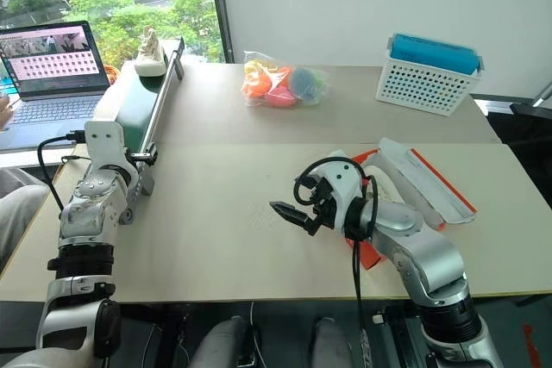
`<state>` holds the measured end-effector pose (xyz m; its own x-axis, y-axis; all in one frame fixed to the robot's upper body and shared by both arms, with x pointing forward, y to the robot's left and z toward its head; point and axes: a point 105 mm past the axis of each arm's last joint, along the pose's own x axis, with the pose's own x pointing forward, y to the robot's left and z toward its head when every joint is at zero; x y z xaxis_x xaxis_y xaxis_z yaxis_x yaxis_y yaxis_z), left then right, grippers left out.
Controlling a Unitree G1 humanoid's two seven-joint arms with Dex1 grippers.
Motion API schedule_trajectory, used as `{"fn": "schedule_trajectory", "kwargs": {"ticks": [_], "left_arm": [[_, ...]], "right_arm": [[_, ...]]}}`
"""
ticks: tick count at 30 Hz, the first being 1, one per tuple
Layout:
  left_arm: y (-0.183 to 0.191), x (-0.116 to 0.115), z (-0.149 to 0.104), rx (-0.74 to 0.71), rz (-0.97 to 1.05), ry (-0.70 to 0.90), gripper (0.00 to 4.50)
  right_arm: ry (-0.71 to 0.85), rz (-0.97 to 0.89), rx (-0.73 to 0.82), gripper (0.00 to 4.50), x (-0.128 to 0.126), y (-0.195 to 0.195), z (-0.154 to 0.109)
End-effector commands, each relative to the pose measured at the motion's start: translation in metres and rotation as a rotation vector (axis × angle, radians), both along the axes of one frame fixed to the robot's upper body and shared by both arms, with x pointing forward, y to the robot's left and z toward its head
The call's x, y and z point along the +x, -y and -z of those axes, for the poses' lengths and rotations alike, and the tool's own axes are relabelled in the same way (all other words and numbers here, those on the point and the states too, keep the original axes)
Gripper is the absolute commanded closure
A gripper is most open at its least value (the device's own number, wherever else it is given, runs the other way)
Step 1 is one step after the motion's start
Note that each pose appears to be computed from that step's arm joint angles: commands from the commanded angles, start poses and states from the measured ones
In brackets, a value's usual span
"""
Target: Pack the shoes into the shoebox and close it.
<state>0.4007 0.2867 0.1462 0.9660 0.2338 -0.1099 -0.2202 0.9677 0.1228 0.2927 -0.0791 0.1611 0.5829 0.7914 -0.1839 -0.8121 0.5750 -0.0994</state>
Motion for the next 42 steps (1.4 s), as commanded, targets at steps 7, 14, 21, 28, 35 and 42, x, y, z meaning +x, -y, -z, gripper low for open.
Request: {"fn": "schedule_trajectory", "kwargs": {"ticks": [7,14,21,28,35,42], "left_arm": [[-0.02,-0.002,-0.015,-0.005,-0.084,0.01,0.0],[-0.02,0.004,-0.028,0.025,-0.068,0.031,0.0],[-0.019,0.005,-0.026,0.023,-0.066,0.03,0.0],[-0.023,0.006,-0.042,0.031,-0.093,0.113,0.0],[-0.028,0.004,-0.049,0.033,-0.129,0.149,0.0],[-0.033,0.003,-0.051,0.022,-0.16,0.166,0.0]], "right_arm": [[0.055,-0.007,0.016,0.18,-0.001,-0.006,-0.009],[0.051,0.001,0.018,0.18,0.0,-0.009,-0.008],[0.048,0.021,0.024,0.18,0.0,-0.008,-0.007],[0.044,0.042,0.034,0.18,0.002,-0.007,-0.007],[0.032,0.06,0.035,0.18,0.003,-0.007,-0.004],[0.026,0.067,0.037,0.18,0.003,-0.008,-0.001]]}}
